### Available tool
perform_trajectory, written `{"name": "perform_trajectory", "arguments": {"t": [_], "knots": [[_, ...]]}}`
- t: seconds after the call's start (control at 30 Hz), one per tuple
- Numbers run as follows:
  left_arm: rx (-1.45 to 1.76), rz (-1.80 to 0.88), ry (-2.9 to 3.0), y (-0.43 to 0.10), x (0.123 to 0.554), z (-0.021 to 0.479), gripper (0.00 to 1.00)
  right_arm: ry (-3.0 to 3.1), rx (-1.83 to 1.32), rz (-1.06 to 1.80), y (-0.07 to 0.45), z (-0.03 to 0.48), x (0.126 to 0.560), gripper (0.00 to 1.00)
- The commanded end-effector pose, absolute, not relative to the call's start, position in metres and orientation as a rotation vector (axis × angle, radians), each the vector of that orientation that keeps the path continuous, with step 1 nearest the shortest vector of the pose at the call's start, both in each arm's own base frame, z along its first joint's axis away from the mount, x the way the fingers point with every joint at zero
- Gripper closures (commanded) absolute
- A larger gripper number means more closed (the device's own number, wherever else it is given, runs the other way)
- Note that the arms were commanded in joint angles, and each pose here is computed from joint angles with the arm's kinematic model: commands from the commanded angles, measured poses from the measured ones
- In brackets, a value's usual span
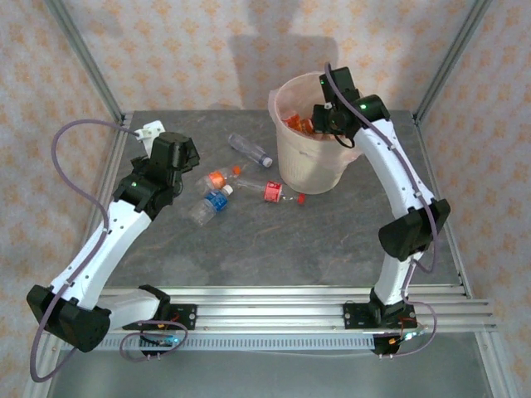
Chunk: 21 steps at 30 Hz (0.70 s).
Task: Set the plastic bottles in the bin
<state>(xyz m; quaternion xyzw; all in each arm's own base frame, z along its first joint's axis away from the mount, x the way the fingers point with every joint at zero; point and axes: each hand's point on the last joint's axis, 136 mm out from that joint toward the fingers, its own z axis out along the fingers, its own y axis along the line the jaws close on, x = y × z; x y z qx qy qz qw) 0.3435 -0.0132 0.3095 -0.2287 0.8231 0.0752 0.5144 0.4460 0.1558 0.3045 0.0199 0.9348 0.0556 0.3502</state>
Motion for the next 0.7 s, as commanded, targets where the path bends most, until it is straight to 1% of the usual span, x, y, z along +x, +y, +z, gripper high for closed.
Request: {"name": "perform_trajectory", "arguments": {"t": [0.0, 0.3, 0.4, 0.5, 0.67], "knots": [[-0.581, 0.225, 1.989, -0.004, 0.337, 0.302, 0.0, 2.456, 0.024, 0.095, 0.154, 0.301, 0.444, 0.84], [-0.566, 0.245, 2.031, -0.006, 0.34, 0.287, 0.0, 2.471, -0.012, 0.022, 0.154, 0.3, 0.459, 0.8], [-0.55, 0.255, 2.056, -0.008, 0.341, 0.279, 0.0, 2.447, -0.02, 0.043, 0.157, 0.315, 0.463, 0.79], [-0.534, 0.263, 2.092, -0.008, 0.341, 0.269, 0.0, 2.409, -0.028, 0.087, 0.161, 0.336, 0.46, 0.75], [-0.552, 0.239, 2.134, -0.006, 0.34, 0.249, 0.0, 2.366, -0.088, 0.142, 0.177, 0.359, 0.442, 0.69]]}}
